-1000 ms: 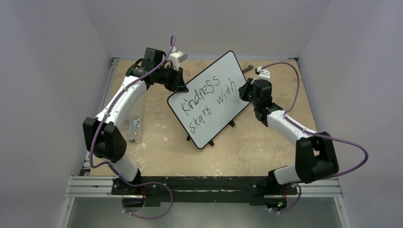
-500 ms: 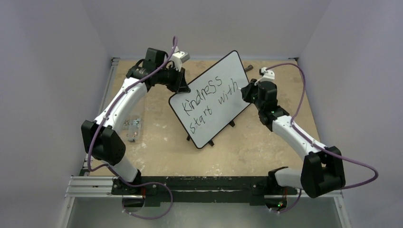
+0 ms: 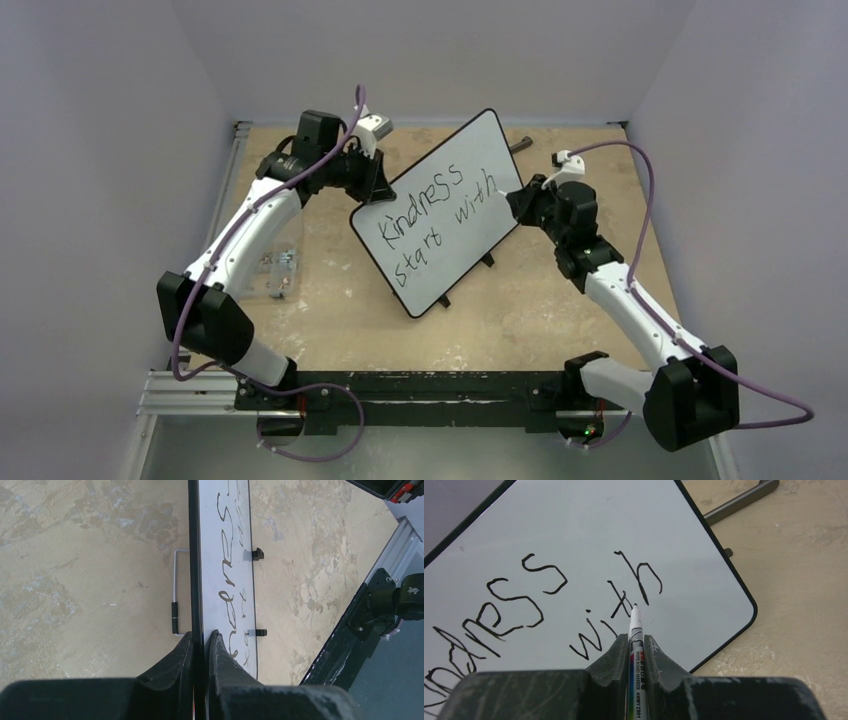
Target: Write a sentence on the whiteboard
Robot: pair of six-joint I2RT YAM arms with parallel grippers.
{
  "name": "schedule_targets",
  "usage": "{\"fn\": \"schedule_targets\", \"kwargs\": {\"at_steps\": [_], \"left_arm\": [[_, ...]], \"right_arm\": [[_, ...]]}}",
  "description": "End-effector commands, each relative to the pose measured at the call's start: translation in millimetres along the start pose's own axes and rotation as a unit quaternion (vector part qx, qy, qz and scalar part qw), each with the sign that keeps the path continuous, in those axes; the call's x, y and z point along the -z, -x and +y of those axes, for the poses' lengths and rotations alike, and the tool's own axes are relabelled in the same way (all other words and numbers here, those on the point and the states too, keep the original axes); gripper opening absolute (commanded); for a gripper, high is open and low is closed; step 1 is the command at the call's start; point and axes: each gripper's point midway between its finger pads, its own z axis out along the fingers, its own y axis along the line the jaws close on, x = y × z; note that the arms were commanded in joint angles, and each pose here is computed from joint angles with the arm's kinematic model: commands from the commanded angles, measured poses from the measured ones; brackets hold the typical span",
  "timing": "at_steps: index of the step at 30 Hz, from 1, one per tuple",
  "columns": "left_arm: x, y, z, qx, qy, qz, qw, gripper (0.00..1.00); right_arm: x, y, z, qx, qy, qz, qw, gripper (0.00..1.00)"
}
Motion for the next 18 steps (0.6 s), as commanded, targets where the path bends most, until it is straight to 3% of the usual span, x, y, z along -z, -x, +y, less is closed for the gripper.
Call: {"fn": "schedule_targets", "kwargs": {"at_steps": [1,18], "left_arm": [[-3,-38,2,-0.027,0.018,0.056,0.998,0.0],[-6,-42,16,-0.024,0.052,0.055,0.997,0.0]], "right_arm": [[14,-6,19,0.004,0.056,0.013,0.998,0.0],[45,-70,77,0.015,0.215,0.106,0.971,0.0]]}}
